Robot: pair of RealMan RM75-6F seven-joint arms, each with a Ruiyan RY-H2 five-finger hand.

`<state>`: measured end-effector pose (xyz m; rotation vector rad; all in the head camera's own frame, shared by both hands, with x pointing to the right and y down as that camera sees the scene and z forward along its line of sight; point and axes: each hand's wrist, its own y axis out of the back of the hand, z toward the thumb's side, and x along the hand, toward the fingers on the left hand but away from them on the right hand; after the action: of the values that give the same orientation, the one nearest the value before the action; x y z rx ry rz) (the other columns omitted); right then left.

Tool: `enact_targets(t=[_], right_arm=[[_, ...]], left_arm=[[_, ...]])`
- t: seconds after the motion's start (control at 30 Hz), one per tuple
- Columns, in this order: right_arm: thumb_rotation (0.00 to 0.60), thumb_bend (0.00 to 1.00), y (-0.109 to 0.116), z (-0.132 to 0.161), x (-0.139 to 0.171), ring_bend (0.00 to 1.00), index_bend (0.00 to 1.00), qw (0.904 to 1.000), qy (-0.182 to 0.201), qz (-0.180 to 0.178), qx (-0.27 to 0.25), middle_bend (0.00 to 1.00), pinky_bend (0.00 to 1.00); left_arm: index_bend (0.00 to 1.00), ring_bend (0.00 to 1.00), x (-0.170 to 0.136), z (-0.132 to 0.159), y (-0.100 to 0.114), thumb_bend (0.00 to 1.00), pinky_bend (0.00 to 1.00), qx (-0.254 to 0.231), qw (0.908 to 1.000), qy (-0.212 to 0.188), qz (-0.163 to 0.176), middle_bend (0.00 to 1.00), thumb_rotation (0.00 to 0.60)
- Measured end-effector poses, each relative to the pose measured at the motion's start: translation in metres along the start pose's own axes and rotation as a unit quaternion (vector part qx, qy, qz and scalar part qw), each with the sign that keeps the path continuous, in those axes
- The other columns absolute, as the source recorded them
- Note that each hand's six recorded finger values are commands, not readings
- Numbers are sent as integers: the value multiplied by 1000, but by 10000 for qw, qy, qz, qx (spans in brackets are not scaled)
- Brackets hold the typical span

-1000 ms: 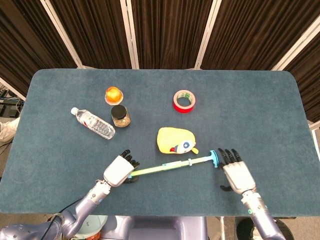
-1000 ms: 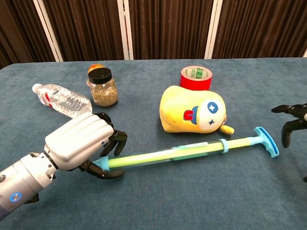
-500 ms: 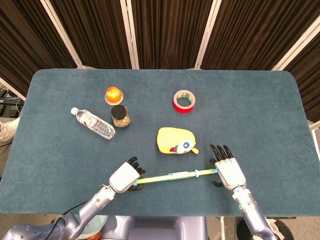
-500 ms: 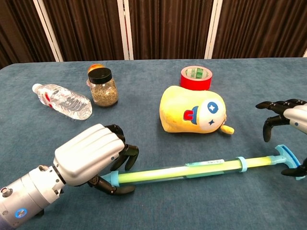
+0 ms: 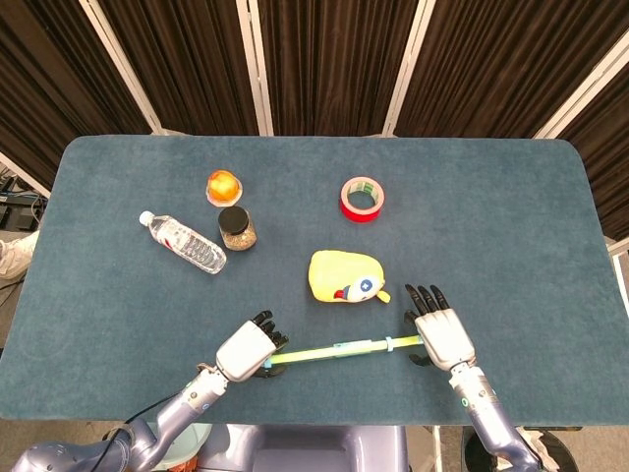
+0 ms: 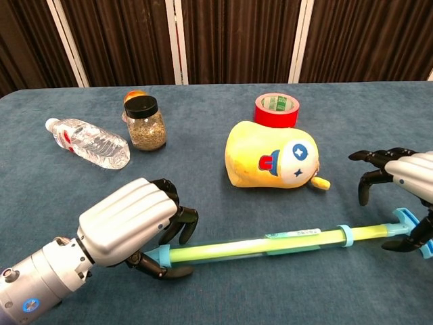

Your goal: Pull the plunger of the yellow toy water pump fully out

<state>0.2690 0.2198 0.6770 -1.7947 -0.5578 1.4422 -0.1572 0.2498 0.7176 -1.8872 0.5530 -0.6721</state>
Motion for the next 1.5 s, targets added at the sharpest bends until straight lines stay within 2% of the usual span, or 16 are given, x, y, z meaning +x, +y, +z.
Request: enact_targets(t=[0.23,0.37,0.5,0.73,0.93,1.1,1.27,1.5], right_arm=[[600,215,-8,-3,-4,0,368,9999,-56,95,-66,0,0],[600,286,-11,-4,-6,0,370,9998,-74,134,-129,2,0],[600,339,-15,-7,-7,0,383,9996,-92,186,-188,24,0],[600,370,-19,-13,-7,0,433,9992,-162,216,-282,80,0],[600,371,-26,-19,-5,7,529,9990,-227,171,-359,191,0],[600,293,-23,-22,-5,95,679,9984,-315,-161,-434,319,5],[600,267,-18,-26,-5,200,831,9970,-420,-484,-431,451,91],[600,231,-12,-31,-6,233,882,9955,-522,-705,-345,492,109]], left_arm=[[721,555,2,-4,-2,487,331,-15,10000,54,-6,724,600],[721,555,2,-5,-4,486,331,-30,10000,83,-10,724,600],[721,555,3,-6,-5,485,351,-97,9999,122,-8,724,600],[721,555,4,-6,-2,485,355,-209,9996,203,66,724,600],[722,555,4,-9,0,485,355,-213,9993,279,153,724,600],[722,555,5,-16,7,485,355,-186,9986,353,342,724,600],[722,555,5,-22,9,486,355,-151,9984,406,354,724,600],[722,555,4,-26,16,489,355,-171,9979,420,474,724,600]])
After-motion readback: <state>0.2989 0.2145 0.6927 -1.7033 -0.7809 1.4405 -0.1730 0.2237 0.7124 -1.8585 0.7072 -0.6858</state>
